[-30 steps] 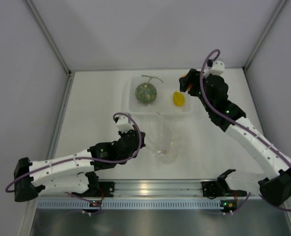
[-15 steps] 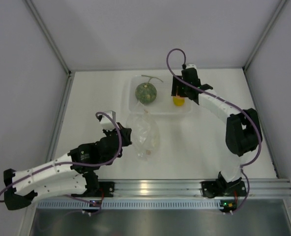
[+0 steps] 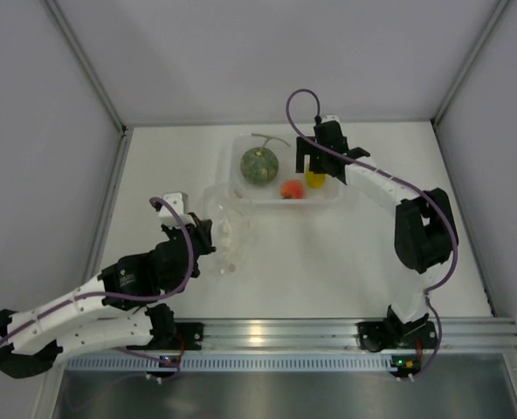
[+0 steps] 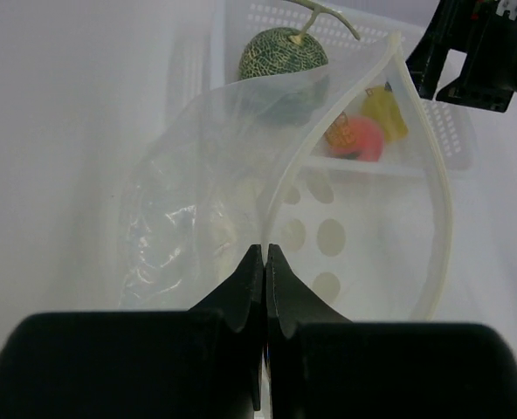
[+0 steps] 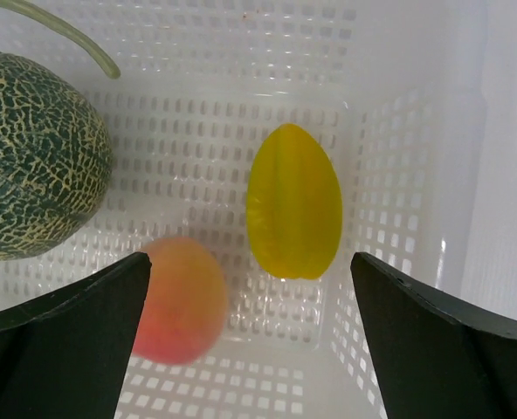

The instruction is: Open the zip-top bag and remove the fake food

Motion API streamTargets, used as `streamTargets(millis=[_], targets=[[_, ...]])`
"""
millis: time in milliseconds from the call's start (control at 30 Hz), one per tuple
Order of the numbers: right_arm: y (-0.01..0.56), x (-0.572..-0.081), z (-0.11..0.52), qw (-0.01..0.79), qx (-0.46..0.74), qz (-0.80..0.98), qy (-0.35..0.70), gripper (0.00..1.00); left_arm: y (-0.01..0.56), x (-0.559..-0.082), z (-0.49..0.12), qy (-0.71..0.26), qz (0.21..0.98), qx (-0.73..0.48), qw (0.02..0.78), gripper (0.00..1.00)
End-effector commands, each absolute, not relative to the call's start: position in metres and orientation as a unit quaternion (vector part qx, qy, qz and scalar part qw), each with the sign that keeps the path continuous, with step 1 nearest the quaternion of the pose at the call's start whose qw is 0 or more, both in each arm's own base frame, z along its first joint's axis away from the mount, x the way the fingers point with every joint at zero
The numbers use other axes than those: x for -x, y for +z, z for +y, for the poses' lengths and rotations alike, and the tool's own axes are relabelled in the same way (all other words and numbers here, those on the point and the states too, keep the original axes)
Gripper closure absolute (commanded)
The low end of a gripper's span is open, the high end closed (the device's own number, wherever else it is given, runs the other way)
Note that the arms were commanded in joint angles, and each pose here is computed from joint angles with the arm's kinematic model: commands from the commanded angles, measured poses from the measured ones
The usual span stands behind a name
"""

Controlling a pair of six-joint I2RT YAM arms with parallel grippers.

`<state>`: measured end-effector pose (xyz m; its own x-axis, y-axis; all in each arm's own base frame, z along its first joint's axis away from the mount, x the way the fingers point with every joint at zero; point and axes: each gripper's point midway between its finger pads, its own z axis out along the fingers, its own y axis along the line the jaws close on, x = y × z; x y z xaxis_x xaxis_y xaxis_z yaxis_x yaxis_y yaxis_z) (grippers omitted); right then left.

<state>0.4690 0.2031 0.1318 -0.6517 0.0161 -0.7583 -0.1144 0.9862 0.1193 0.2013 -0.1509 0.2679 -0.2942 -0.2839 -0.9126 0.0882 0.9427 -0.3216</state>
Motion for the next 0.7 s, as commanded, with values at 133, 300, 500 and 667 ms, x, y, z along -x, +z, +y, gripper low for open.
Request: streamTargets(millis=[133, 300, 500, 667], targets=[[0.226, -0.425, 0.156, 0.475, -0.017, 0.879, 0.04, 0.01, 0.291, -0.209, -0.129, -0.043, 0.793, 0.005, 0.608, 1.0], [0.233, -0.369, 0.109, 0.468, -0.056, 0.882, -0.01, 0.01, 0.257, -0.215, -0.168, -0.008, 0.83, -0.073, 0.553, 1.0], [0.268, -0.303, 0.048, 0.517, -0.103, 0.847, -0.066, 0.01, 0.216, -0.221, -0.201, 0.015, 0.857, -0.088, 0.507, 1.0], [0.295, -0.26, 0.025, 0.57, -0.104, 0.813, -0.047, 0.0, 0.196, -0.221, -0.223, 0.008, 0.873, -0.096, 0.478, 1.0]])
